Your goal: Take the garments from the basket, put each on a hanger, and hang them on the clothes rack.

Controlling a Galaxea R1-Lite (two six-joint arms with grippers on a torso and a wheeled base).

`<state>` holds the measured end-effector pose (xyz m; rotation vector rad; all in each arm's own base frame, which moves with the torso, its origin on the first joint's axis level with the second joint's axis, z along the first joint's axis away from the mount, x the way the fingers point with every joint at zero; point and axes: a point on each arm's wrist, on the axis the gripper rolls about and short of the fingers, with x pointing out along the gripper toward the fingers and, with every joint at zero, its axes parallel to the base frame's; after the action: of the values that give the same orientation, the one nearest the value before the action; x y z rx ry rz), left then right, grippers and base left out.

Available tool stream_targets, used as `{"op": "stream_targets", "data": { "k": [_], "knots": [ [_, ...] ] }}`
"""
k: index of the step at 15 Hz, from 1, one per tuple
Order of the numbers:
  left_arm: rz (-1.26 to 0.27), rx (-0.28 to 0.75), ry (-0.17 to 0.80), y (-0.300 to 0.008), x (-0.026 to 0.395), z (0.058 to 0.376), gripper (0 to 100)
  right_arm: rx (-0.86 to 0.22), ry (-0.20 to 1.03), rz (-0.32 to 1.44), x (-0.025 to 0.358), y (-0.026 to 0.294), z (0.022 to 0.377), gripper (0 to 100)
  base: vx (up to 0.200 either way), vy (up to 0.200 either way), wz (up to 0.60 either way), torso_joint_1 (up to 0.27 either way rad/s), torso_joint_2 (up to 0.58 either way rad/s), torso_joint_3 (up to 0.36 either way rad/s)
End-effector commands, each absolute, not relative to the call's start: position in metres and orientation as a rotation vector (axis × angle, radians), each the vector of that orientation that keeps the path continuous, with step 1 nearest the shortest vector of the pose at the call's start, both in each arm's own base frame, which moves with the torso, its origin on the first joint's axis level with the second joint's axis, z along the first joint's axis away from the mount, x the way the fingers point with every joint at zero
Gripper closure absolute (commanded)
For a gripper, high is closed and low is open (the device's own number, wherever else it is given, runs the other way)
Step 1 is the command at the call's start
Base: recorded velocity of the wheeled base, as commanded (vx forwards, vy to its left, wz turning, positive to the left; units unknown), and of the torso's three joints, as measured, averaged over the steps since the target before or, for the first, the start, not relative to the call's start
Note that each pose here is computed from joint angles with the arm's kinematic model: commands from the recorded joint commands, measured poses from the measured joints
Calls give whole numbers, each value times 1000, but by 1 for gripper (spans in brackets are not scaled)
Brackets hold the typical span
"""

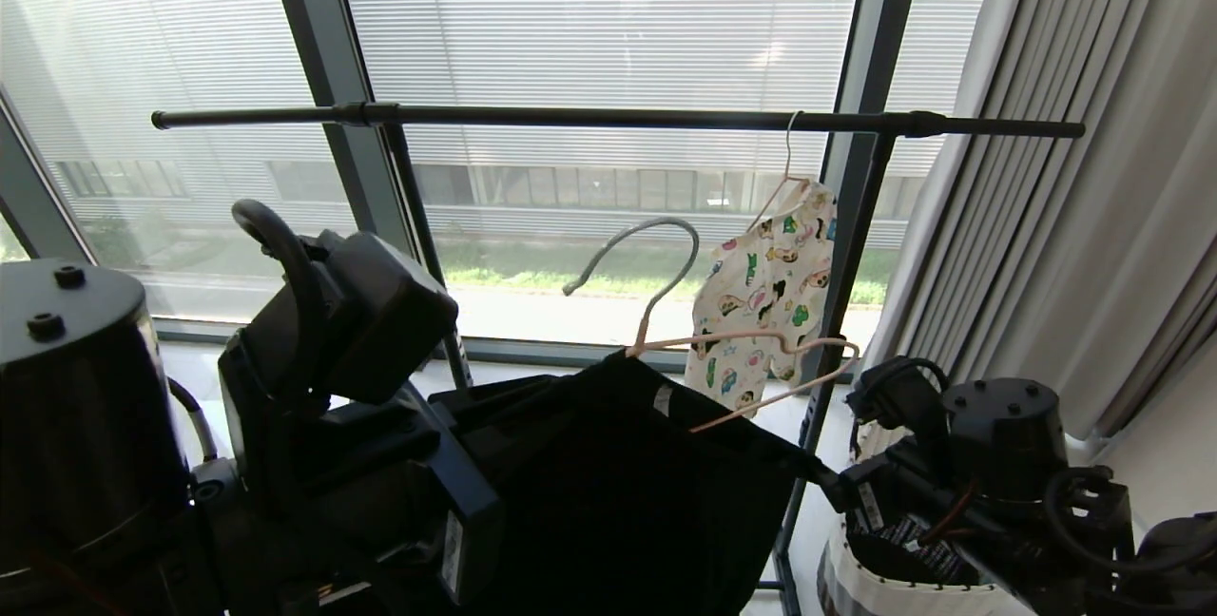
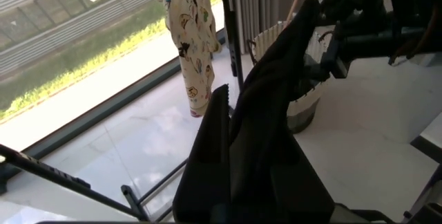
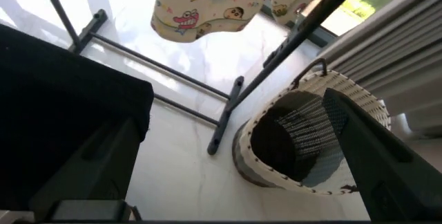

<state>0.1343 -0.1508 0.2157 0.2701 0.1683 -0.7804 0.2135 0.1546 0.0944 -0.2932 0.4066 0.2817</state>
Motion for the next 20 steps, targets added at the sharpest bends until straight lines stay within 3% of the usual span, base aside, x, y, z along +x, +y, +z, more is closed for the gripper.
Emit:
{"op": "stream_targets", "data": {
  "k": [1,7,12,15,20],
  "knots": [
    [-772,285,201,-142,130,204,100,-284,374,210,224,137,106,0,0,0,0,0,0,0],
    [-777,334,302,-145,133,179,100,-223,266,141,233,120,138,0,0,0,0,0,0,0],
    [-768,359,367,-159,147,166,100,-128,75,217,223,116,197,0,0,0,0,0,0,0],
    [-753,357,369,-163,155,167,100,-119,64,312,204,108,219,0,0,0,0,0,0,0],
    [-747,323,334,-167,160,178,100,-138,143,476,178,98,224,0,0,0,0,0,0,0]
  ]
}}
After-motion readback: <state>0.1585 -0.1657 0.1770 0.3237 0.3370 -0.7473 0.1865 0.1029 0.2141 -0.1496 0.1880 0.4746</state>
